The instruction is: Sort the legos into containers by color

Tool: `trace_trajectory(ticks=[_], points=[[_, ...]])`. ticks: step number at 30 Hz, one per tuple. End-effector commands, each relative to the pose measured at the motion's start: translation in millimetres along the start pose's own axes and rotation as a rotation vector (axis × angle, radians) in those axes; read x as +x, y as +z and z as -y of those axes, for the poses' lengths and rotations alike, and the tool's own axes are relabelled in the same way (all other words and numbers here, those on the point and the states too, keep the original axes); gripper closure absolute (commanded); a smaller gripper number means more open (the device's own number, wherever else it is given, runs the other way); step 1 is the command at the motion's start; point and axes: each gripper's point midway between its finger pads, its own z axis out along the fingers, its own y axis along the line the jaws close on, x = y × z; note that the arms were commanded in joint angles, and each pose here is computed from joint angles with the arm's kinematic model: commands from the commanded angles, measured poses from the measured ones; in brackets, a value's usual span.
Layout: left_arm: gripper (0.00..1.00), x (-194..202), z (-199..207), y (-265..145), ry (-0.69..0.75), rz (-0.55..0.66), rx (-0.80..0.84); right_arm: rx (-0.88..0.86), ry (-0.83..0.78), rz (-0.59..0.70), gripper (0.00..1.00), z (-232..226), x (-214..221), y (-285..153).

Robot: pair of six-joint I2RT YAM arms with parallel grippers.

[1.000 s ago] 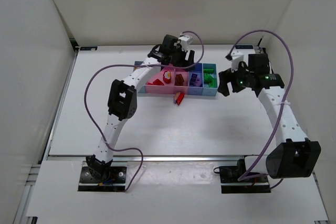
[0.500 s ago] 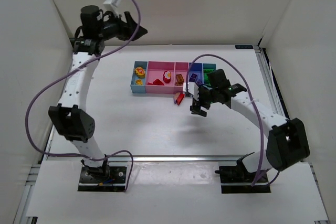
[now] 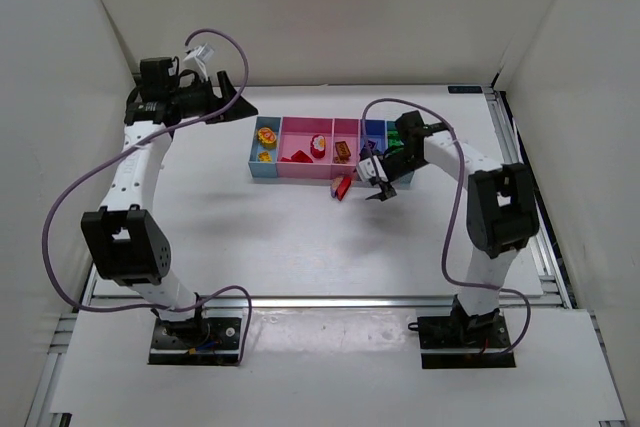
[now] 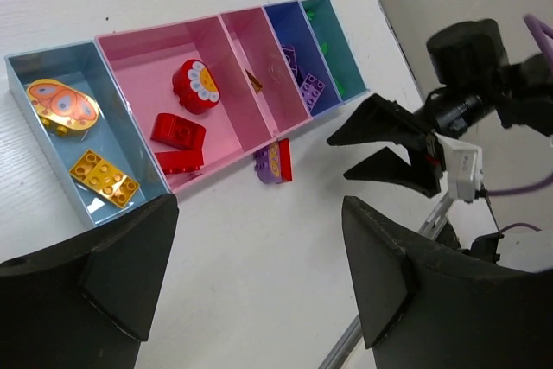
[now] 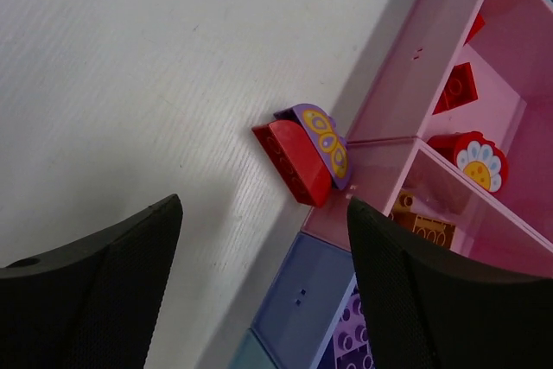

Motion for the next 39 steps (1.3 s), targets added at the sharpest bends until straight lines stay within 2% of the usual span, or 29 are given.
trace_trajectory(ticks=[1, 10, 16, 30, 39], points=[[0.13, -21.5, 35.8, -37.4, 0.111, 0.088, 0.027, -0.032, -0.316, 0.139, 0.20, 8.3, -24.8, -2.2], [0.14, -15.6, 22.5, -43.3, 0.069, 0.089, -0.001, -0.134, -0.441, 0.198, 0.26, 14.1, -28.7, 19.0], [0.14, -11.9, 12.7, -40.5, 0.011, 0.073, 0.012, -0.159, -0.509, 0.139, 0.27, 28.1, -17.0, 44.1], [0.16, -5.5, -9.1, -35.3, -0.093, 0.044, 0.061, -0.275, -0.668, 0.027, 0.28, 57.1, 2.1, 48.7], [0.17, -7.2, -22.6, -36.8, -0.136, 0.050, 0.070, -0.385, -0.697, 0.041, 0.29, 43.0, -1.1, 57.8]])
